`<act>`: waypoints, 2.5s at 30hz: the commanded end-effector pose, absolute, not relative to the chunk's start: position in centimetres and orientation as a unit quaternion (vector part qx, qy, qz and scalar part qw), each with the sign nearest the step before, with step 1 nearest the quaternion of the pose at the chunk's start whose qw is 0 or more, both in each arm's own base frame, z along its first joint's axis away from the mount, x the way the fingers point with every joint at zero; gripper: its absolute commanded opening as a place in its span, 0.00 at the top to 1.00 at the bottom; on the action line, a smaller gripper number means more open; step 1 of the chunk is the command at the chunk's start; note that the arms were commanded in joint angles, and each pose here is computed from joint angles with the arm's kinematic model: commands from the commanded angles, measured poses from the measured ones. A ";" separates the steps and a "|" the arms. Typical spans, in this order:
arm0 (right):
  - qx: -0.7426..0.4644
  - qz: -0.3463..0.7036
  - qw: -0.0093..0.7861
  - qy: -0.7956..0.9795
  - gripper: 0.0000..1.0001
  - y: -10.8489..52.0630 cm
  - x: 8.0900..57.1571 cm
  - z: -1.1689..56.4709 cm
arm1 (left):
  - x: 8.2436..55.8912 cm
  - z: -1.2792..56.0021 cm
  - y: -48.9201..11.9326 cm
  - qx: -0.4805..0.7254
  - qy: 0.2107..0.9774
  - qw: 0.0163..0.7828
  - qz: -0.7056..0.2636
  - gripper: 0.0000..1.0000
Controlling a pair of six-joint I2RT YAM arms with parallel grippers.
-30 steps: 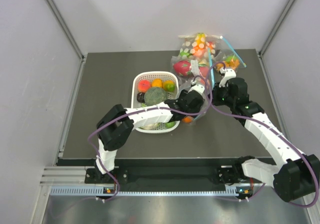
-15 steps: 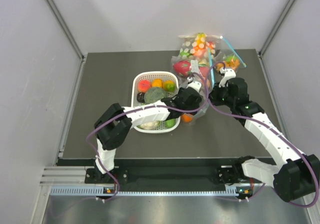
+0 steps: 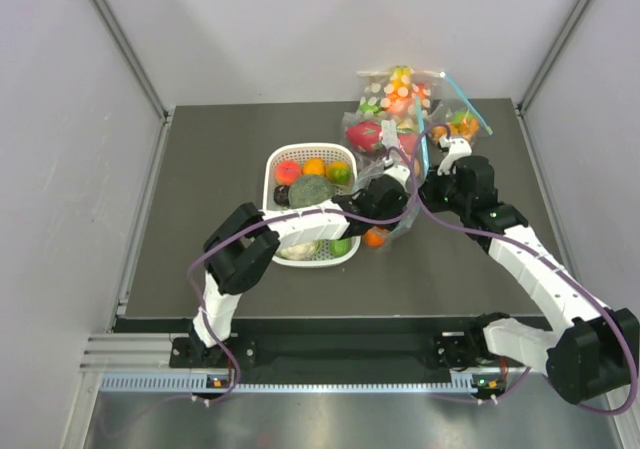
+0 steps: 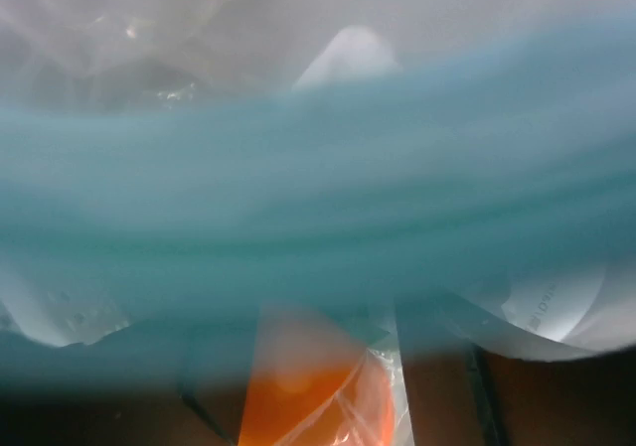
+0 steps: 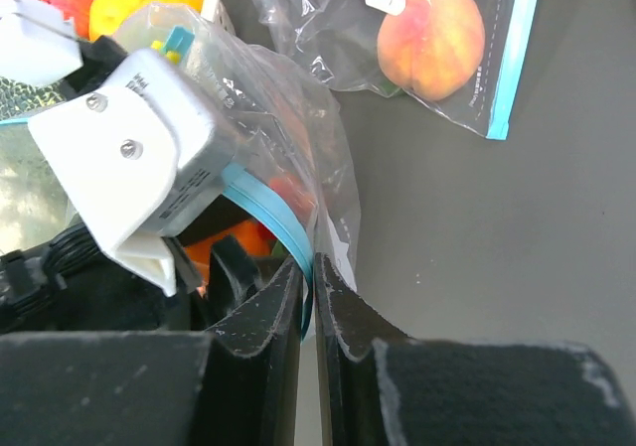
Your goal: Open the zip-top bag and remove the fake food
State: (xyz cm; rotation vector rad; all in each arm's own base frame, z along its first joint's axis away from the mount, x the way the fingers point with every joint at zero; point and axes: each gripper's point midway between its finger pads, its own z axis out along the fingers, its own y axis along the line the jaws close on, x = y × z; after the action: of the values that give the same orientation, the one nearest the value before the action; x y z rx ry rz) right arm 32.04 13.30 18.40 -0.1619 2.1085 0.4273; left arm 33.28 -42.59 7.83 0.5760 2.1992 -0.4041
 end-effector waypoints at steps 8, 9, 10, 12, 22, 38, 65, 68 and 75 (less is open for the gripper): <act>-0.083 0.184 0.503 0.840 0.91 13.9 32.9 20.1 | 32.1 5.2 -41.6 0.266 0.885 0.355 -0.138 0.92; -0.083 0.183 0.503 0.840 0.91 13.9 33.0 20.1 | 32.0 5.3 -41.5 0.266 0.886 0.355 -0.136 0.97; -0.083 0.184 0.502 0.841 0.91 13.9 33.0 20.0 | 32.1 6.0 -41.2 0.266 0.884 0.360 -0.134 1.00; -0.083 0.184 0.502 0.841 0.91 13.9 33.0 20.0 | 32.2 7.5 -40.8 0.262 0.881 0.371 -0.132 1.00; -0.080 0.177 0.503 0.842 0.91 13.7 33.2 20.0 | 30.9 16.9 -42.5 0.258 0.828 0.433 -0.245 1.00; -0.076 0.169 0.505 0.843 0.91 13.5 33.5 20.5 | 29.0 24.9 -41.8 0.260 0.789 0.462 -0.311 1.00; -0.077 0.173 0.504 0.842 0.91 13.6 33.3 20.7 | 28.0 42.4 -26.5 0.115 0.655 0.644 -0.379 1.00; -0.078 0.174 0.503 0.843 0.91 13.7 33.4 20.6 | 28.5 39.4 -25.5 0.122 0.701 0.620 -0.331 1.00; -0.080 0.179 0.495 0.846 0.91 14.0 33.5 20.2 | 28.5 30.1 -26.2 0.158 0.785 0.527 -0.284 1.00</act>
State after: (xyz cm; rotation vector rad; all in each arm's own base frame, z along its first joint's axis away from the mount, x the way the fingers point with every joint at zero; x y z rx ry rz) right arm 32.52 13.37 17.85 -0.1813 2.1170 0.4146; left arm 28.69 -26.31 35.99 0.3260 1.7061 -0.7447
